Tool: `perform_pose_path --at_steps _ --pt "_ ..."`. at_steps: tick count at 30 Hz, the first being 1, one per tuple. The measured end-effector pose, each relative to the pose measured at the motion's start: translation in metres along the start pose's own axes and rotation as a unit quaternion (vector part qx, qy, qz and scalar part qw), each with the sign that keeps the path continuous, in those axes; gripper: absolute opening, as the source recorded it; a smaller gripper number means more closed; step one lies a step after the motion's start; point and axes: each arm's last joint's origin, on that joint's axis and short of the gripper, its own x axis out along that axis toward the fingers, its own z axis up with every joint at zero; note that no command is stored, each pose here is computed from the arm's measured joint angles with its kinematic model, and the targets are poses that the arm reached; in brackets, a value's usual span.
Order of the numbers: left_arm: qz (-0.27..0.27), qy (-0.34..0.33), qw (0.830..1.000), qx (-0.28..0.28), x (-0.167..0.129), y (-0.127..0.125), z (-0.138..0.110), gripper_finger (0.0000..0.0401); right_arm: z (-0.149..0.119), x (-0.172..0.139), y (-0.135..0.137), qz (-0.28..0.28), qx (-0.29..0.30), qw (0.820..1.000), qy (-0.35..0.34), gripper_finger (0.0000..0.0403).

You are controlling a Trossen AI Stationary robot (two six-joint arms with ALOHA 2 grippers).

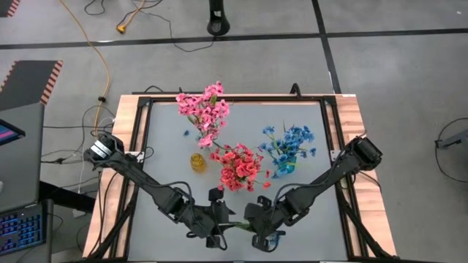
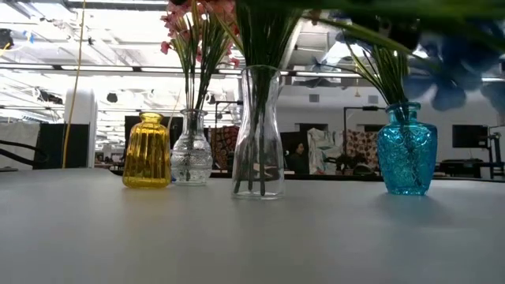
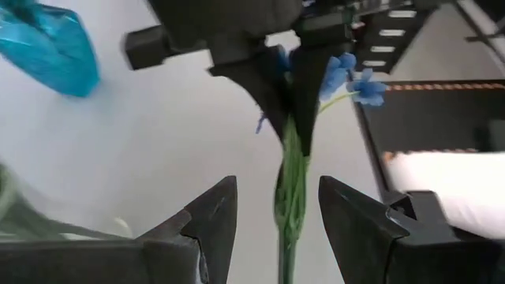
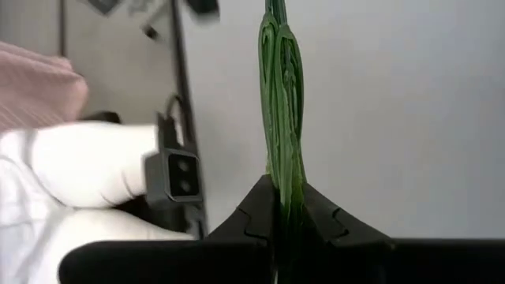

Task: Sort flowers into vase by color
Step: Put the blue flowers into the blue vase

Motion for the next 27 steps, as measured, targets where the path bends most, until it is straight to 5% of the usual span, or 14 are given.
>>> perform_pose_path --at_steps 11,27 --pt "-0.056 0.034 0.998 -0.006 0.001 0.001 -0.001 0.0167 0.017 0.0 0.002 0.045 0.017 0.998 -0.051 0.0054" --pt "-0.045 0.074 0.995 -0.039 0.002 0.006 -0.007 0.0167 0.022 -0.001 0.004 0.067 0.019 0.996 -0.059 0.0054"
